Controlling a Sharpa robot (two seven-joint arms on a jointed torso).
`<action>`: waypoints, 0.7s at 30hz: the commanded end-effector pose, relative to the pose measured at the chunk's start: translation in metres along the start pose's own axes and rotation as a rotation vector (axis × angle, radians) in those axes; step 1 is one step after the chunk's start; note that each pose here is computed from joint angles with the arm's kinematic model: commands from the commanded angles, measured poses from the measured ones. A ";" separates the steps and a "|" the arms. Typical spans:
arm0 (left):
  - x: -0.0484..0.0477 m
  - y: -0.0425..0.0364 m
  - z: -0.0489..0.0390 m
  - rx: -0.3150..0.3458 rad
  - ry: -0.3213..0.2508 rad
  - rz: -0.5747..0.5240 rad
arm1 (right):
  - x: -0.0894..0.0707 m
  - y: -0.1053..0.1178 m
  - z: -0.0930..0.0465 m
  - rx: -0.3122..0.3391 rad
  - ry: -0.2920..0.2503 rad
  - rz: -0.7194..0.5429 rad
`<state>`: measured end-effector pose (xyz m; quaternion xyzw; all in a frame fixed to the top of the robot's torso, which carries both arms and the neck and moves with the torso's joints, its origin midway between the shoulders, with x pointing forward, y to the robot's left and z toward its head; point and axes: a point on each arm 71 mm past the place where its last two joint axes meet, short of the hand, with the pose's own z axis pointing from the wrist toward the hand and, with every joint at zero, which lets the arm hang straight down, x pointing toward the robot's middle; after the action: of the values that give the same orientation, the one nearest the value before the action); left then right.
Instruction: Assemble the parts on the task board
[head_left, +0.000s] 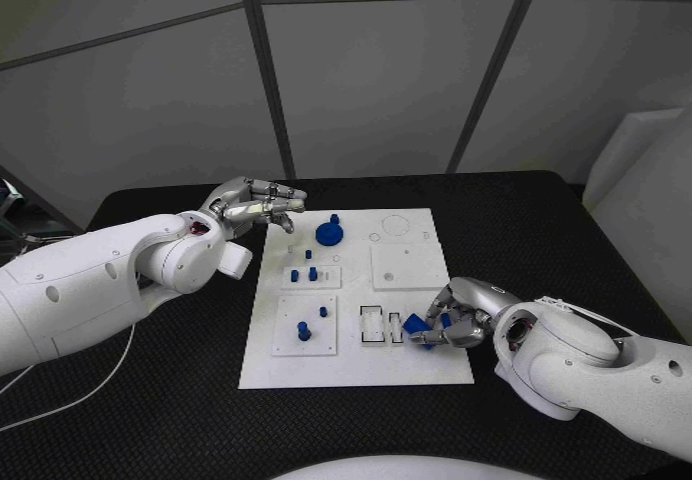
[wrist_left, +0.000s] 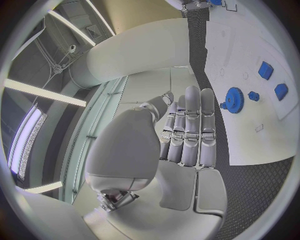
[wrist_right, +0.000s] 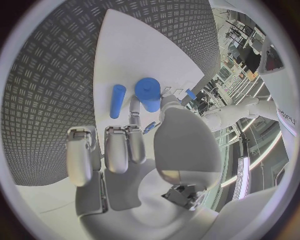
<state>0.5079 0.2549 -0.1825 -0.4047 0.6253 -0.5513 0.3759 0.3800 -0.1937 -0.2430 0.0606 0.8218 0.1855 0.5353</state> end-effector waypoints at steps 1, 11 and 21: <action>0.0007 -0.0013 0.0000 0.005 0.006 -0.008 | 0.005 -0.002 0.002 0.033 0.039 -0.062; 0.0002 -0.0014 -0.0008 0.004 0.008 -0.008 | 0.008 0.004 0.004 0.014 0.003 -0.038; -0.0004 -0.0014 -0.0014 0.006 0.006 -0.007 | -0.007 0.014 -0.011 -0.087 -0.164 0.108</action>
<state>0.5071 0.2568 -0.1824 -0.4054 0.6256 -0.5503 0.3761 0.3718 -0.1881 -0.2378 0.0720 0.7972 0.2062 0.5629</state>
